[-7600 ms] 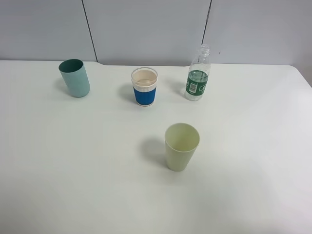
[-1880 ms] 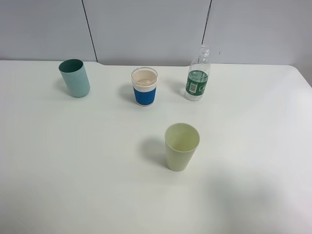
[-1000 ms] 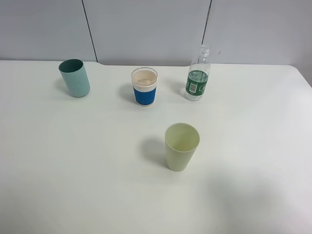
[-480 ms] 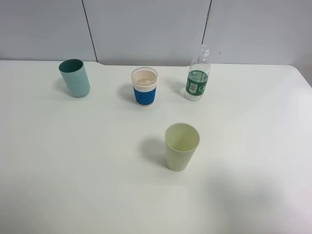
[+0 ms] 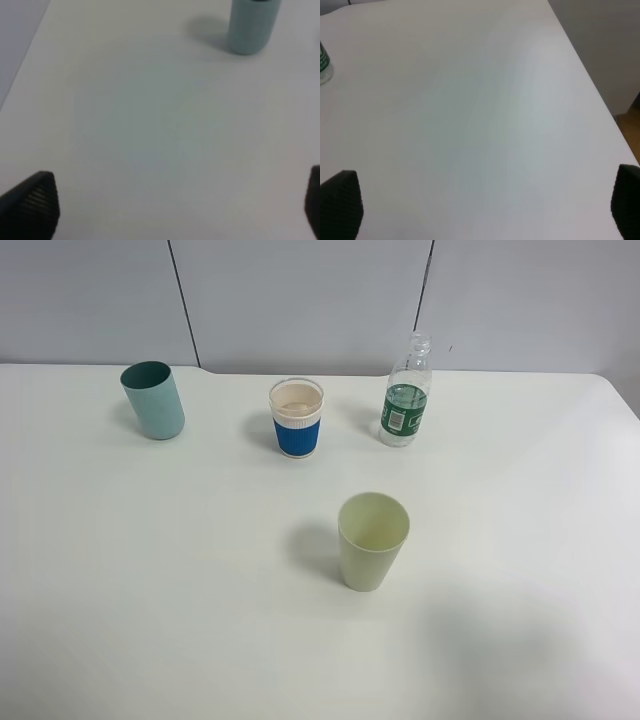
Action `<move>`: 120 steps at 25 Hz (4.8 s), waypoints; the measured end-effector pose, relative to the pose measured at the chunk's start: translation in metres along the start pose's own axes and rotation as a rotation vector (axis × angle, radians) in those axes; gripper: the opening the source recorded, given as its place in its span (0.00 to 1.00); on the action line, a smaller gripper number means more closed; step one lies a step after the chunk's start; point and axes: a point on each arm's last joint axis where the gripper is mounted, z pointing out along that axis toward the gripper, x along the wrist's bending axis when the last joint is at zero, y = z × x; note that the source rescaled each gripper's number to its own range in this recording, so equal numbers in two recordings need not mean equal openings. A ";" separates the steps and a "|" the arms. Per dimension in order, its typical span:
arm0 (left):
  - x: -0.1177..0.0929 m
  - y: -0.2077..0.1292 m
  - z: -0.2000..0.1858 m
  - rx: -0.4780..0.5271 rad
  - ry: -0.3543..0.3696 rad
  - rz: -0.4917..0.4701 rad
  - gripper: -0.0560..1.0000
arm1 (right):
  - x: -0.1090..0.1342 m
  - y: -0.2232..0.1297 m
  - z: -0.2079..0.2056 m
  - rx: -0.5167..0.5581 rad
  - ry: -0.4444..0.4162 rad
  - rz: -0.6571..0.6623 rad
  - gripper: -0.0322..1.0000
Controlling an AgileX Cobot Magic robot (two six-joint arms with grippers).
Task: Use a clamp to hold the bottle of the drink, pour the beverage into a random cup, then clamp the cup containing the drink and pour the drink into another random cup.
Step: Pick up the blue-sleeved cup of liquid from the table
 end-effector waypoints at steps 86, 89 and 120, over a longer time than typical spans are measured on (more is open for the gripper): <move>-0.104 0.028 0.194 0.447 -0.443 0.405 1.00 | 0.000 0.000 0.000 0.000 0.000 0.000 1.00; -0.109 0.024 0.207 0.439 -0.437 0.405 1.00 | 0.000 0.000 0.000 0.000 0.000 0.000 1.00; -0.153 -0.010 0.291 0.122 -0.491 0.478 1.00 | 0.000 0.000 0.000 0.000 0.000 0.000 1.00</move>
